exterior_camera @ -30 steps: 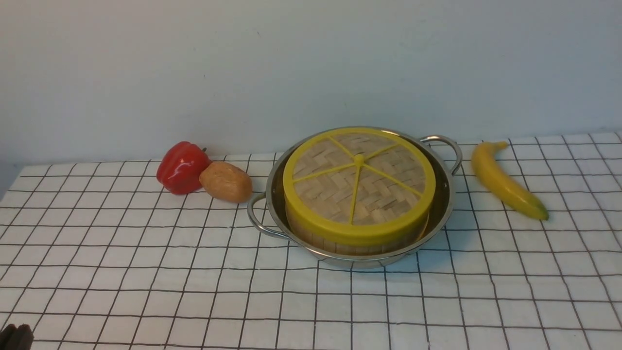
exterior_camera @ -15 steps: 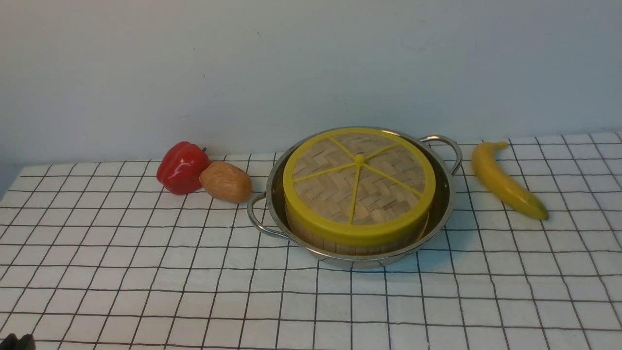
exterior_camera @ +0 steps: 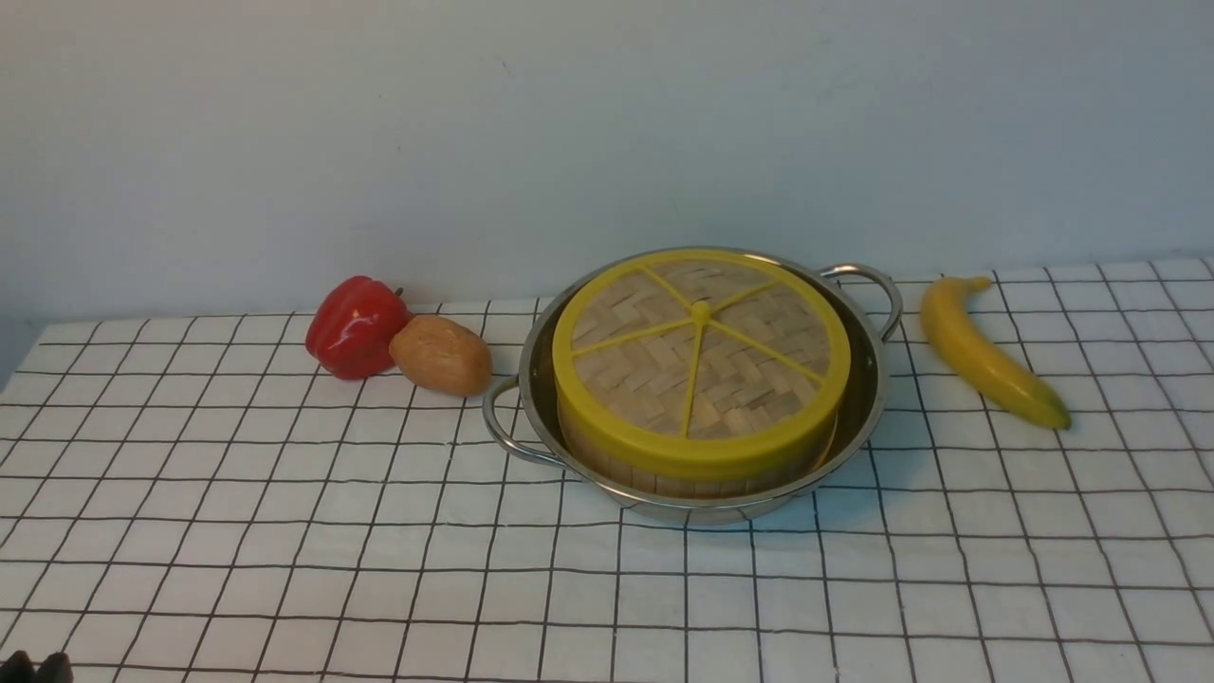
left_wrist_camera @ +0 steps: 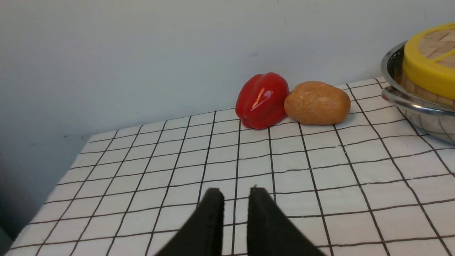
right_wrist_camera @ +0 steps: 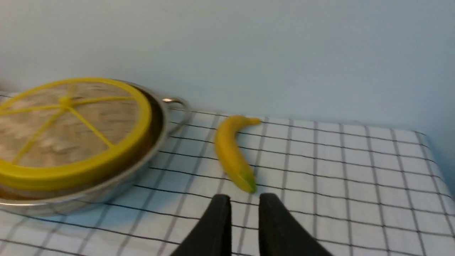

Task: Place the steamer in the pot on the white tablecloth, and put the lid on the steamer.

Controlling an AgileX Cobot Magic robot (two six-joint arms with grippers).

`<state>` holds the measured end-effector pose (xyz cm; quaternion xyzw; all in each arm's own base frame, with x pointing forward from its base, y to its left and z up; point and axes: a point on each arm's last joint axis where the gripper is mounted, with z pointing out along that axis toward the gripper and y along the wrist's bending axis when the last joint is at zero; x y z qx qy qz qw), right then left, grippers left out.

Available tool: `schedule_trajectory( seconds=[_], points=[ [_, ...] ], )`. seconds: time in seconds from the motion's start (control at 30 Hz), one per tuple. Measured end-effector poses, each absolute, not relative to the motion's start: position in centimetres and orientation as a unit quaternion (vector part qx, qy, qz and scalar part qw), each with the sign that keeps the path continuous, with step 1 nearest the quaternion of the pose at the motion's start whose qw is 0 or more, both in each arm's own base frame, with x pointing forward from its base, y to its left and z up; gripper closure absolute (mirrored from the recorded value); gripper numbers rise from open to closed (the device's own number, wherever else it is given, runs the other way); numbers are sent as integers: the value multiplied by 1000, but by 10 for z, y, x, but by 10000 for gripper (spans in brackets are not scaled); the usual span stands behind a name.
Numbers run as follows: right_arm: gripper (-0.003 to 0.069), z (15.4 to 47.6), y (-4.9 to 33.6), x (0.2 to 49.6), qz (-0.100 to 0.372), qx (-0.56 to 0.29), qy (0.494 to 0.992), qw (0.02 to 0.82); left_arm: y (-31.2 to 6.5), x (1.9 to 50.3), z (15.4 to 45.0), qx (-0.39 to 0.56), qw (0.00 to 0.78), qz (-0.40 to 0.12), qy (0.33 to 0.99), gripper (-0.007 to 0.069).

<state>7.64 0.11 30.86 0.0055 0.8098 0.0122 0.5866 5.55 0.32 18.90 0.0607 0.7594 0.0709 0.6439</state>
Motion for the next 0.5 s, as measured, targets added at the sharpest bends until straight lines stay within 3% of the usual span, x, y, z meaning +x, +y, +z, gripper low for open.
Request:
schedule_trajectory(
  seconds=[0.33,0.5],
  points=[
    [493,210,-5,63,-8,49,763,644,3,56,189,62,644,72,759,507],
    [485,192,-4,58,-2,56,754,654,3,56,189,62,644,72,759,497]
  ],
)
